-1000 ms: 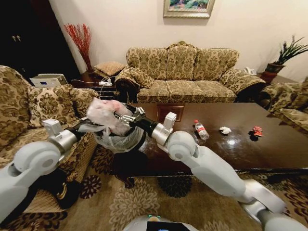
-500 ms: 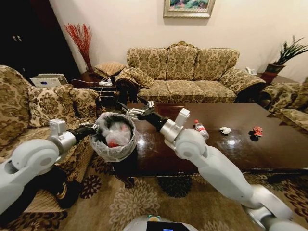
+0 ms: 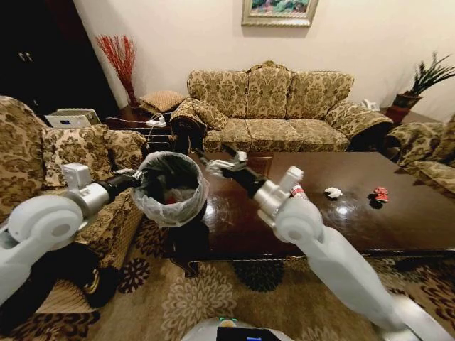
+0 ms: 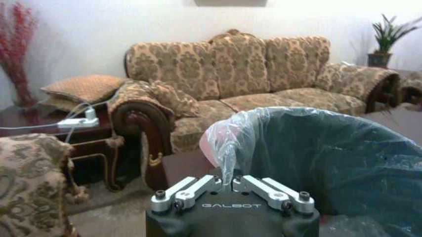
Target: Move to the front of the table and place the trash on the table into the trash bin.
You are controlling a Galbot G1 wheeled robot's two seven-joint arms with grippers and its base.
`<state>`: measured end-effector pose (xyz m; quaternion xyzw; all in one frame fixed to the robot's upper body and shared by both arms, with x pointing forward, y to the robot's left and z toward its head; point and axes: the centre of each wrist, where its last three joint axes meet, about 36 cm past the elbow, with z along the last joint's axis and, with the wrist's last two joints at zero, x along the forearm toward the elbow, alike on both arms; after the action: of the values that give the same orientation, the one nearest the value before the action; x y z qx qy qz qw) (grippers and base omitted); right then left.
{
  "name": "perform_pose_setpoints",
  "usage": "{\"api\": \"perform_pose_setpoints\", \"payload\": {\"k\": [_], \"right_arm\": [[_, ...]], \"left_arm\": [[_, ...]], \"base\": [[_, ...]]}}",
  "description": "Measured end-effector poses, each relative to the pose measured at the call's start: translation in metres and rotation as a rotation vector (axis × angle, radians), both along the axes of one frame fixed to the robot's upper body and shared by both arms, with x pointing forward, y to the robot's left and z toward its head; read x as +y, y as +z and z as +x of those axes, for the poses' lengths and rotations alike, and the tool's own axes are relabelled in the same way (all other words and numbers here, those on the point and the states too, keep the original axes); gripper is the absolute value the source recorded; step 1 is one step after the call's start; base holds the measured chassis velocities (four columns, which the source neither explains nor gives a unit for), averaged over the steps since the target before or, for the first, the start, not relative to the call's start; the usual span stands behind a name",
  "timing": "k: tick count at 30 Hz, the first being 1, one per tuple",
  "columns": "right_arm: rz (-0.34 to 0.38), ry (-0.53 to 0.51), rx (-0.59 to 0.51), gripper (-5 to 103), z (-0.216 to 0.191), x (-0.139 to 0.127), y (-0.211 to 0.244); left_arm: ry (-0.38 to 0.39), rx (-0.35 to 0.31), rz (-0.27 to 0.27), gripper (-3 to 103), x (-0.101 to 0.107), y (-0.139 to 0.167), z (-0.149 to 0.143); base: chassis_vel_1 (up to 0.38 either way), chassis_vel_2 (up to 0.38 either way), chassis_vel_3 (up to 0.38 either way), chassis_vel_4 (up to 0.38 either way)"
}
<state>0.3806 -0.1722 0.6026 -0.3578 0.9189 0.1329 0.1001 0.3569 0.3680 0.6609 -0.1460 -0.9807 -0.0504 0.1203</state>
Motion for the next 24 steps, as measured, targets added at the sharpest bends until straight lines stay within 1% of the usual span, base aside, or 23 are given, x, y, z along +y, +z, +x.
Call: {"api": "perform_pose_setpoints", "payload": {"k": [3,4,6,7,10,11,14,17,23,24], "right_arm": [[-0.033,-0.103,0.065,100,-0.024,-0.018,-0.008],[-0.033,-0.103,0.065,100,-0.024,-0.018,-0.008],[-0.044,-0.163,0.111,100,-0.036,-0.026,-0.012],[-0.044,-0.163,0.111,100,-0.036,-0.026,-0.012],[-0.06,-0.226,0.157,100,-0.043,-0.028,-0.015],[-0.06,-0.226,0.157,100,-0.043,-0.028,-0.015],[-0.071,-0.275,0.187,100,-0.041,-0.029,-0.017],[-0.074,-0.288,0.2,100,-0.039,-0.029,-0.019],[-0.075,-0.294,0.225,100,-0.041,-0.029,-0.022],[-0.075,-0.296,0.226,100,-0.041,-0.029,-0.023]], "left_arm": [[-0.003,-0.01,-0.001,3,-0.001,0.001,0.0],[-0.003,-0.01,-0.001,3,-0.001,0.001,0.0],[-0.001,-0.016,-0.01,3,-0.001,0.0,-0.002],[-0.001,-0.016,-0.01,3,-0.001,0.0,-0.002],[0.003,-0.023,-0.019,3,-0.001,-0.003,-0.004],[0.003,-0.023,-0.019,3,-0.001,-0.003,-0.004],[0.002,-0.033,-0.019,3,-0.004,-0.004,-0.007],[0.001,-0.038,-0.017,3,-0.005,-0.005,-0.009],[-0.003,-0.055,-0.014,3,-0.006,-0.007,-0.011],[-0.002,-0.072,-0.014,3,-0.006,-0.008,-0.011]], "base": [[0.0,0.0,0.0,0.0],[0.0,0.0,0.0,0.0],[0.0,0.0,0.0,0.0],[0.0,0.0,0.0,0.0],[0.0,-0.011,-0.005,0.018],[0.001,-0.034,-0.014,0.055],[-0.007,-0.083,0.02,0.095],[-0.03,-0.136,0.016,0.158],[-0.089,-0.257,0.086,0.269],[-0.116,-0.346,0.143,0.31]]}}
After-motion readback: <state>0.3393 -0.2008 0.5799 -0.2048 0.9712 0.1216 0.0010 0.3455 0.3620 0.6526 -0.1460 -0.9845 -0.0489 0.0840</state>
